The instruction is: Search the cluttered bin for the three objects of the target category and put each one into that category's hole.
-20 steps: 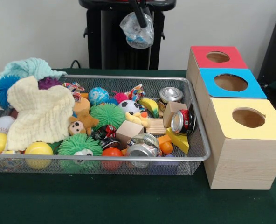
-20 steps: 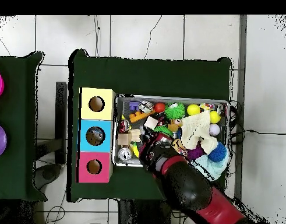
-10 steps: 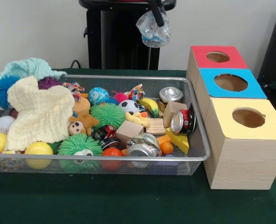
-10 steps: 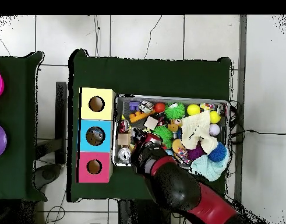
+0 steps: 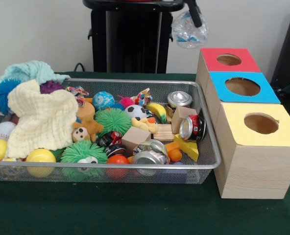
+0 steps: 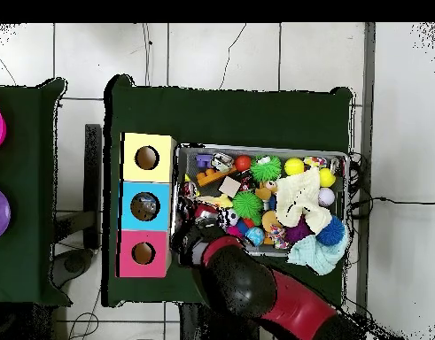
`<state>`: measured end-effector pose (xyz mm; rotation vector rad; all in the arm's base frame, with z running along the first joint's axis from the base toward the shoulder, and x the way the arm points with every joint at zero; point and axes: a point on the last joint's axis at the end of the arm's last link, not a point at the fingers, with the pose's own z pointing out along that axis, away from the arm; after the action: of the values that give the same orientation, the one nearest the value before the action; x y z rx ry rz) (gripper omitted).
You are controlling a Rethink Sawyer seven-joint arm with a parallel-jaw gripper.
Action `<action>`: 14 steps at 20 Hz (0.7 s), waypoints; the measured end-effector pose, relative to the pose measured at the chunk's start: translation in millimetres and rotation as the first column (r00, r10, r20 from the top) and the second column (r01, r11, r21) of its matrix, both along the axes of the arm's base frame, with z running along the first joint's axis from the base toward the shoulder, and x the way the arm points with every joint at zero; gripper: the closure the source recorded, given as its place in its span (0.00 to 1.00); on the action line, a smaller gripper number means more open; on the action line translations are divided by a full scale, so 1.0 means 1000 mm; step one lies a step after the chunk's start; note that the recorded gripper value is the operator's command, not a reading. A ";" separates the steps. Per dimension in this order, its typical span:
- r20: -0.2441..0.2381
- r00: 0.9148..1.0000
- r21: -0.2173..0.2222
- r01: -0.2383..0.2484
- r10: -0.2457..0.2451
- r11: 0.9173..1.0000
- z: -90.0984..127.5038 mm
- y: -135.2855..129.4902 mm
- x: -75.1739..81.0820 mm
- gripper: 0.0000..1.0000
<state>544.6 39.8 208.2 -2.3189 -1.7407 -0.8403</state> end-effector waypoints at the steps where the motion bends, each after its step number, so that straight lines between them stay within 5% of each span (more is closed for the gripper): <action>1: -0.002 1.000 0.002 0.000 0.000 1.000 0.000 0.002 0.000 1.00; 14: -0.027 0.997 0.033 0.071 -0.070 0.997 0.002 0.016 0.005 1.00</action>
<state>549.4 55.4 210.0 -2.3706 -1.6307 -0.8408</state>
